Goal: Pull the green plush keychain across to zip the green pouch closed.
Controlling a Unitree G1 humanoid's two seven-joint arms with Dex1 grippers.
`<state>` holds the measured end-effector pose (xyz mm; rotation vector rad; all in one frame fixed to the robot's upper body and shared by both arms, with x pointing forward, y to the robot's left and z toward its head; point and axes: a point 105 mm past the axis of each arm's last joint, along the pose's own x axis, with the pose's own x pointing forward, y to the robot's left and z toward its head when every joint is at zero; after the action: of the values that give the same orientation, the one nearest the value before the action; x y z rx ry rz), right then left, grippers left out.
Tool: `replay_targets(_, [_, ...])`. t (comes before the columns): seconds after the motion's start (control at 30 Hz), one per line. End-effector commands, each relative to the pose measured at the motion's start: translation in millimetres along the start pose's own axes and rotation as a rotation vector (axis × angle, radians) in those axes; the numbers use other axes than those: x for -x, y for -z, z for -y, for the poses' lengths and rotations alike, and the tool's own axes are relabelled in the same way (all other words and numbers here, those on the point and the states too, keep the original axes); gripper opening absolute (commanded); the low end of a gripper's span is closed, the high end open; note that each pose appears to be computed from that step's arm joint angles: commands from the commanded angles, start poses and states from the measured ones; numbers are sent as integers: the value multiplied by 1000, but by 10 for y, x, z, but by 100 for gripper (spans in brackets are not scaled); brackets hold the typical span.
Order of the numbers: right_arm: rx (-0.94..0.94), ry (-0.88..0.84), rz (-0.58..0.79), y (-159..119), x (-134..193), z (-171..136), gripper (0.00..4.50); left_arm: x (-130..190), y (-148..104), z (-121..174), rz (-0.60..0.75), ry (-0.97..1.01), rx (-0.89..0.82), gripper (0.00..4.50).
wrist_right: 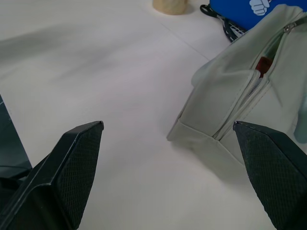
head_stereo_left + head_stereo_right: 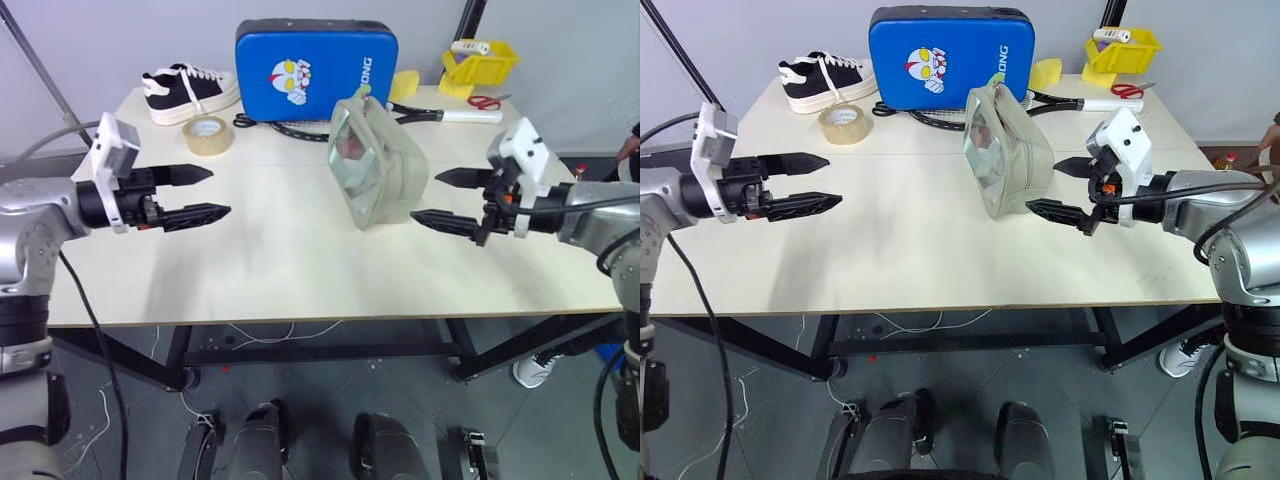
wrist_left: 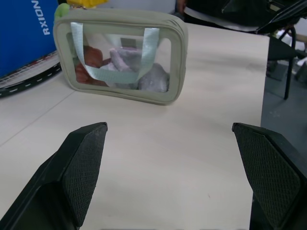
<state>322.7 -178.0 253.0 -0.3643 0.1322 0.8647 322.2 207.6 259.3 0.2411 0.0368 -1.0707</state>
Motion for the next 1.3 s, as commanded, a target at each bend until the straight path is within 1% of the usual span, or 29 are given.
replay_targets(0.03, [54, 24, 49, -173, 86, 27, 450, 33, -116, -30, 4, -14, -28, 445])
replay_targets(0.5, [44, 31, 50, -211, 53, 69, 450, 117, -245, -85, 50, -64, -44, 445])
replay_targets(0.6, [36, 64, 46, -227, 41, 133, 450, 130, -326, -123, 98, -92, -38, 445])
replay_targets(0.67, [13, 110, 52, -294, -17, 230, 450, 121, -415, -150, 151, -117, -47, 445])
replay_targets(0.77, [-19, 138, 23, -408, -174, 310, 450, 107, -469, -213, 200, -168, -50, 445])
replay_targets(0.9, [-64, 140, 8, -636, -475, 383, 450, 78, -485, -221, 219, -165, -40, 445])
replay_targets(0.97, [-107, 162, -20, -776, -742, 457, 450, 66, -499, -225, 222, -161, -45, 445])
replay_targets(1.03, [-127, 184, -51, -846, -929, 507, 450, 62, -507, -228, 223, -158, -47, 445])
replay_targets(1.17, [-136, 221, -115, -842, -1257, 573, 450, 46, -516, -215, 226, -148, -50, 445])
replay_targets(1.3, [-124, 243, -168, -720, -1486, 552, 450, 39, -500, -197, 226, -146, -49, 445])
